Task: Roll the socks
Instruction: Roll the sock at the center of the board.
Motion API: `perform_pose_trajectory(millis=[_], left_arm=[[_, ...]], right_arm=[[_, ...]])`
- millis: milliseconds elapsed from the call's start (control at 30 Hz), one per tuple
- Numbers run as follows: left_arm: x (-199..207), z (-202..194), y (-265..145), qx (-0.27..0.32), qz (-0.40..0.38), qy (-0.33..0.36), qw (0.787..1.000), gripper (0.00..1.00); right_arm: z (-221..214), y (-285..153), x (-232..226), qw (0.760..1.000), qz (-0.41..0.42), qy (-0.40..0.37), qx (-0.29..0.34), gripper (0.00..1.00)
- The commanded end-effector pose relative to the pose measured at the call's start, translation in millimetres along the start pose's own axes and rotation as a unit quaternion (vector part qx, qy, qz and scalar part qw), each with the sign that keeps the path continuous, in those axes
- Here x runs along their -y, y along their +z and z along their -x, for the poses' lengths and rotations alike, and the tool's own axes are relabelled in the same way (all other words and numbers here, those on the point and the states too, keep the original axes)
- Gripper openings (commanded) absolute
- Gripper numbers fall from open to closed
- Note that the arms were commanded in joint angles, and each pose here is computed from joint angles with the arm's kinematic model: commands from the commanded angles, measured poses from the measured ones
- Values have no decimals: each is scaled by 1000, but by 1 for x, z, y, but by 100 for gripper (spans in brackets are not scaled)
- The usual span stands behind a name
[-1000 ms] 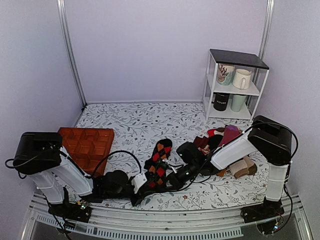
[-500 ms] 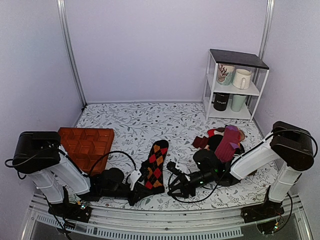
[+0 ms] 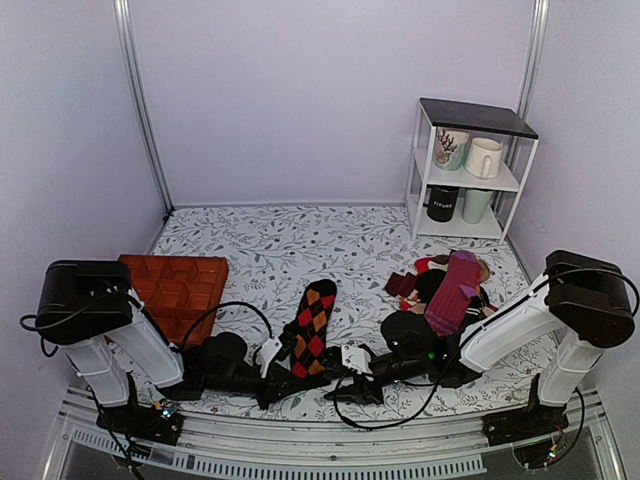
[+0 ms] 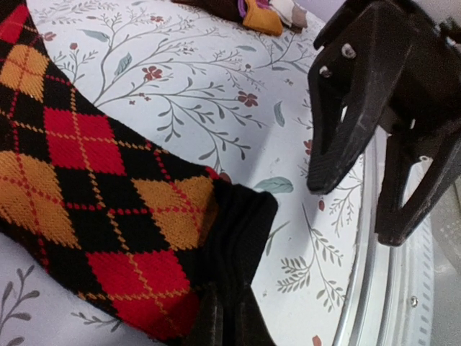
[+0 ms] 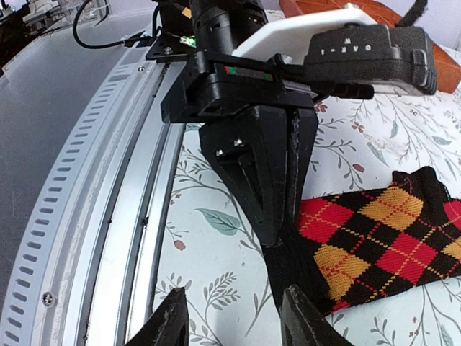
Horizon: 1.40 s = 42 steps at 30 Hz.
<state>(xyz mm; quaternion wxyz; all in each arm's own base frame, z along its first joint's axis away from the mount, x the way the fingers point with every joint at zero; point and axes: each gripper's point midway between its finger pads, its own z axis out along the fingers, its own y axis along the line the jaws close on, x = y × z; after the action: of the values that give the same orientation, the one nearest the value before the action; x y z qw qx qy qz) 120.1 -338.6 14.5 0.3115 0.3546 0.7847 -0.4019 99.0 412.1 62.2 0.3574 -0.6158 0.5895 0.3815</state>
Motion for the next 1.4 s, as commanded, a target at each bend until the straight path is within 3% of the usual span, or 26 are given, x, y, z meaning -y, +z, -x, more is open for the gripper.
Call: perform_pose_trajectory(millis=[0,333,867,1133,1300,1367], left_arm=[[-24,-71,-11,-125,39,-31,991,0],[-25,-75,-11,-131,39,-35,990,0],[-23,-76,-12,-132,31,-35,990,0],[-22,-75,-12,-130,27,-34,991,0],[-23,-73,-12,-125,30,-30,991,1],[-25,-70,-12,-118,36,-27,992,22]], right_arm=[[1,9,1,999,4,-37,-4,45],[-12,24,6,998,8,-50,-30,44],[-58,29,29,993,-59,-21,-101,40],[-81,27,33,987,-87,40,-132,25],[-94,27,33,981,-91,77,-155,8],[-98,26,28,978,-83,99,-164,4]])
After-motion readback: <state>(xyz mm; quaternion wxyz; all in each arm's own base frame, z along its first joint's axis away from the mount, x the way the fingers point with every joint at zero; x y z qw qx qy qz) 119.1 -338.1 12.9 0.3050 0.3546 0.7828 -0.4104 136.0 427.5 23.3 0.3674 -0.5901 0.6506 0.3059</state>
